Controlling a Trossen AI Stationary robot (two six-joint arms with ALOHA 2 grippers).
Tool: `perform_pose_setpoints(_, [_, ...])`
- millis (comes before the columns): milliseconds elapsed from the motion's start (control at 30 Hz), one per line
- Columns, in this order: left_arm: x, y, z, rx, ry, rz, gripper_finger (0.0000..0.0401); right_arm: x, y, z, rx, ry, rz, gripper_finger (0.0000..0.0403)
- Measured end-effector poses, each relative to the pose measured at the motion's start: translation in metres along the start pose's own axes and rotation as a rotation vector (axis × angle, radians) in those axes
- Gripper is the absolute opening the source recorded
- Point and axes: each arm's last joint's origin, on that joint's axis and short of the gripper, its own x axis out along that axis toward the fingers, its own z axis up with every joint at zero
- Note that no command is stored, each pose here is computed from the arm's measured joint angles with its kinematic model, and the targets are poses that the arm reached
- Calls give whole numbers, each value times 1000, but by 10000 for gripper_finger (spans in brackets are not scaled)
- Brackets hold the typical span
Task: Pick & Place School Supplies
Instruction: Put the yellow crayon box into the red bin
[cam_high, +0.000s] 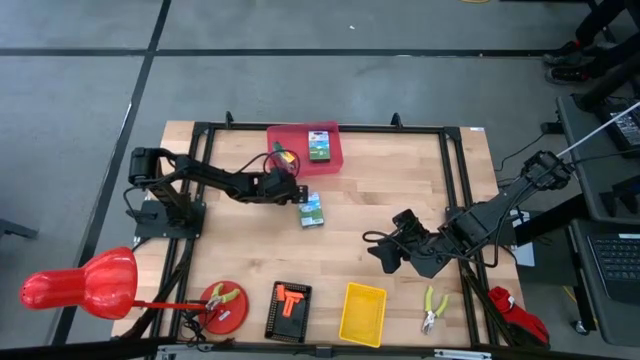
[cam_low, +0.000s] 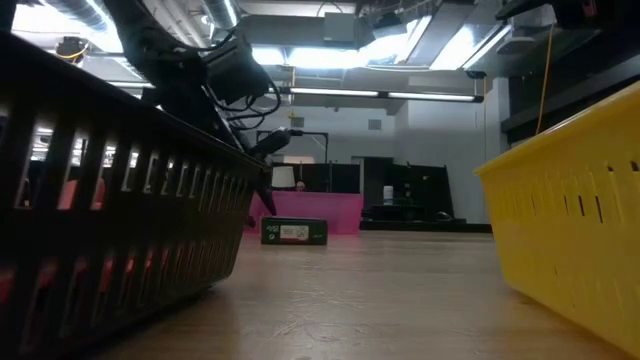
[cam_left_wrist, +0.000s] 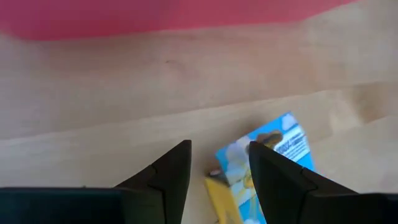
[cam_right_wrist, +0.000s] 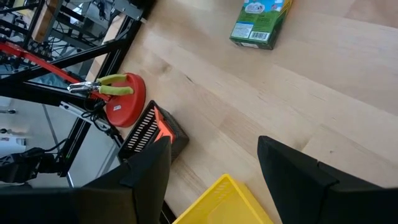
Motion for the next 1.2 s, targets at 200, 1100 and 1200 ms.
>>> perform_pose_setpoints(200, [2, 9, -4, -56, -1, -4, 153, 0, -1, 0, -3, 1, -10, 242])
perform_pose_setpoints(1100, [9, 0, -10, -110, -20, -107, 148, 0, -3, 0, 7, -10, -32, 242])
perform_pose_setpoints(1200, [16, -1, -15, -127, -13, -128, 144, 0, -3, 0, 7, -11, -32, 242])
